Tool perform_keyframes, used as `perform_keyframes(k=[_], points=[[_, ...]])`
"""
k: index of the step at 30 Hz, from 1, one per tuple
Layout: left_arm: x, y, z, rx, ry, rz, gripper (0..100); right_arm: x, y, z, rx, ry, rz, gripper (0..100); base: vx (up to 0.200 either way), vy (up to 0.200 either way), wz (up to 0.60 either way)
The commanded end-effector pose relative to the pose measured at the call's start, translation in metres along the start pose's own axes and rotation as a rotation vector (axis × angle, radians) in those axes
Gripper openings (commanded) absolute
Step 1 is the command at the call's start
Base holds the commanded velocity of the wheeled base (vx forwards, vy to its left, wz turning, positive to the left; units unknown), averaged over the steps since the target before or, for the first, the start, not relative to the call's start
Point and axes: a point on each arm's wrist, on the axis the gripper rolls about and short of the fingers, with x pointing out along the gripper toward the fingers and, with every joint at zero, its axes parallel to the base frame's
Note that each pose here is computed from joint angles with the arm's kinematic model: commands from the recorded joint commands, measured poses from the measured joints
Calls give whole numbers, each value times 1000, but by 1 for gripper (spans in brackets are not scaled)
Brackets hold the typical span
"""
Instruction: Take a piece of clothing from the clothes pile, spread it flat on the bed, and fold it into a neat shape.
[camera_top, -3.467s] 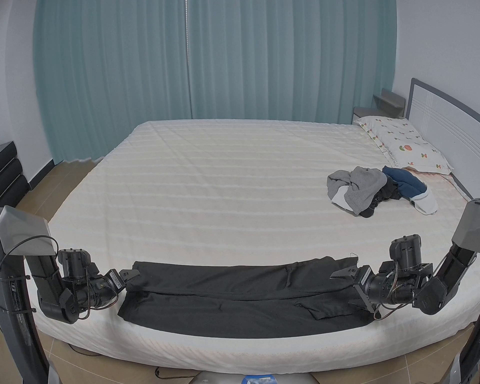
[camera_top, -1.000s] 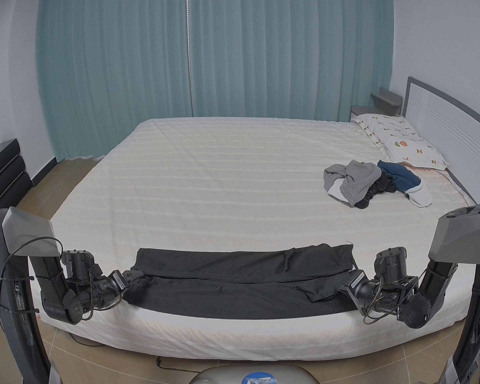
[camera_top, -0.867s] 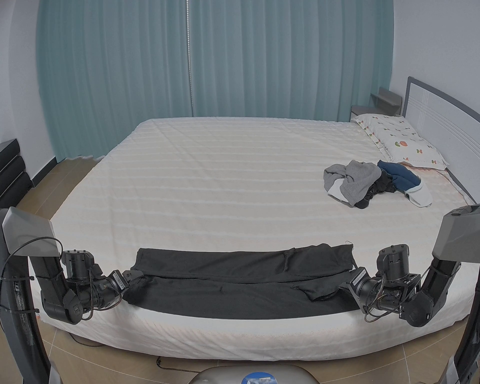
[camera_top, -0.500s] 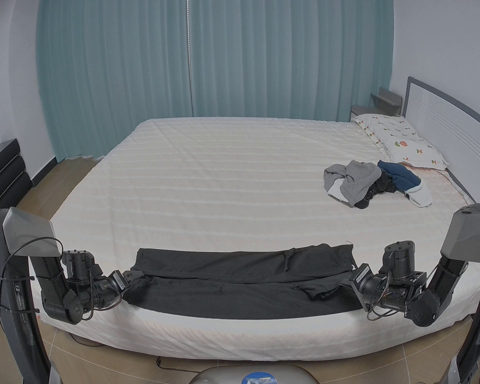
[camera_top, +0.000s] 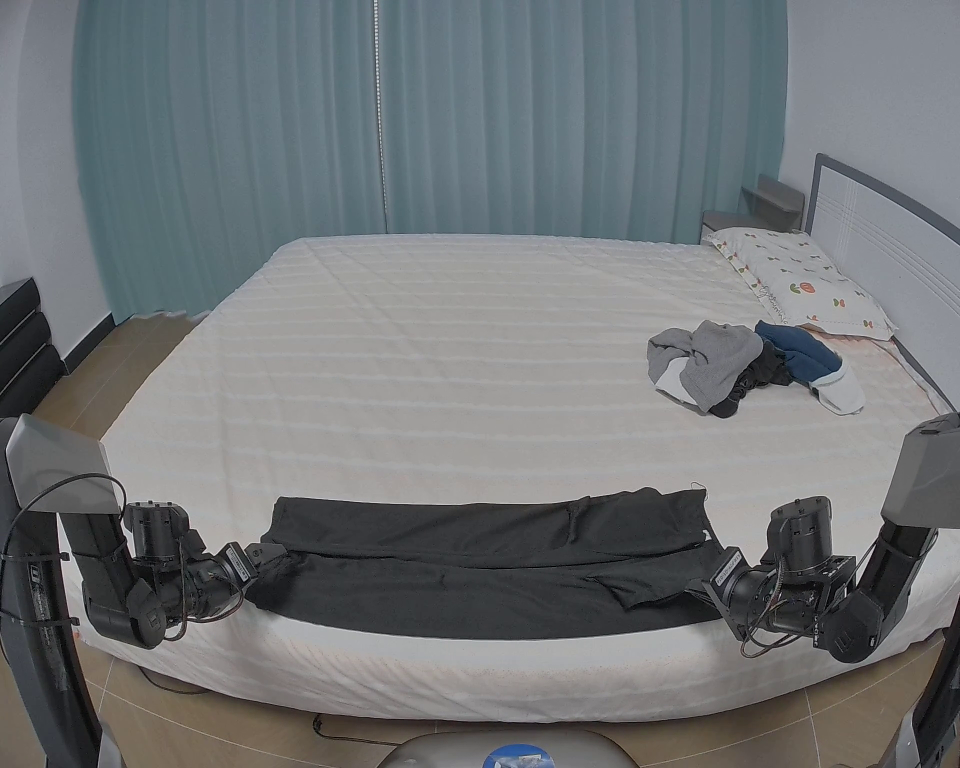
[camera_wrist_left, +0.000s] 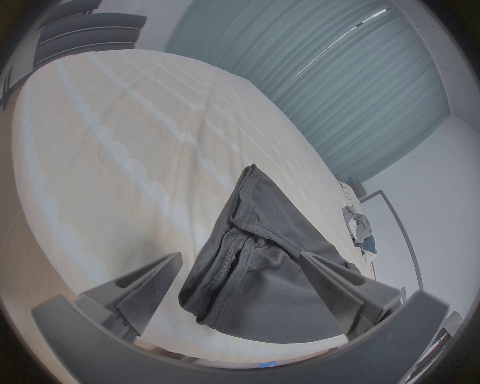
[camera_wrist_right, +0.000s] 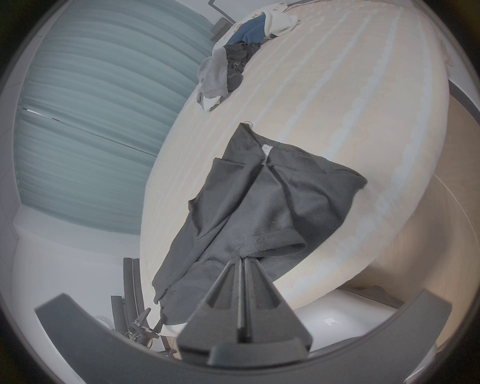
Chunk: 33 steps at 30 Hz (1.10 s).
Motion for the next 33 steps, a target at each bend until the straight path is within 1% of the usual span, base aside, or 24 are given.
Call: perform_keyframes(k=[1,3,4,5,6,10,11,12,16,19,22,23,24,25,26,27,30,33], points=[[0,-1,1,-3,-7,-7,100,6,-7,-4,4,15,-31,0,0,0,0],[0,-1,1,-3,-7,-7,100,6,-8,-4,0,17,-35,0,0,0,0],[1,-1,1,-2,-8,-8,100,5,-12,-6,-28,26,-48,0,0,0,0],[0,-1,1,-4,-7,-7,100,5,-13,-6,-37,29,-54,0,0,0,0],[0,0,1,-5,-9,-7,100,6,-14,-7,-38,31,-58,100,0,0,0],[0,-1,1,-4,-8,-8,100,8,-16,-7,-38,34,-66,100,0,0,0],[0,-1,1,-4,-8,-8,100,14,-24,-6,-39,35,-98,100,0,0,0],[0,-1,2,-3,-9,-9,100,15,-26,-6,-47,39,-103,100,0,0,0],[0,-2,4,-2,-18,-13,100,13,-24,-5,-56,31,-95,100,0,0,0],[-1,-3,6,-2,-27,-16,100,6,-18,0,-54,8,-64,100,0,0,0],[-2,-3,6,-2,-29,-16,100,-10,-4,8,-51,-30,3,100,0,0,0],[-2,-3,6,-2,-29,-16,100,-11,-2,9,-51,-35,11,100,0,0,0],[-2,-3,7,-1,-31,-15,100,-18,5,13,-47,-52,48,100,0,0,0],[-2,-3,7,-1,-31,-15,100,-18,5,13,-47,-52,48,100,0,0,0],[-2,-3,7,-3,-31,-15,100,-22,9,19,-38,-76,79,100,0,0,0],[-2,-3,7,-8,-33,-17,100,-22,10,22,-26,-87,87,100,0,0,0],[-2,-6,9,-27,-39,-24,100,-18,9,25,1,-85,87,100,0,0,0],[-3,-10,12,-52,-54,-40,100,-1,9,25,48,-44,103,100,0,0,0]])
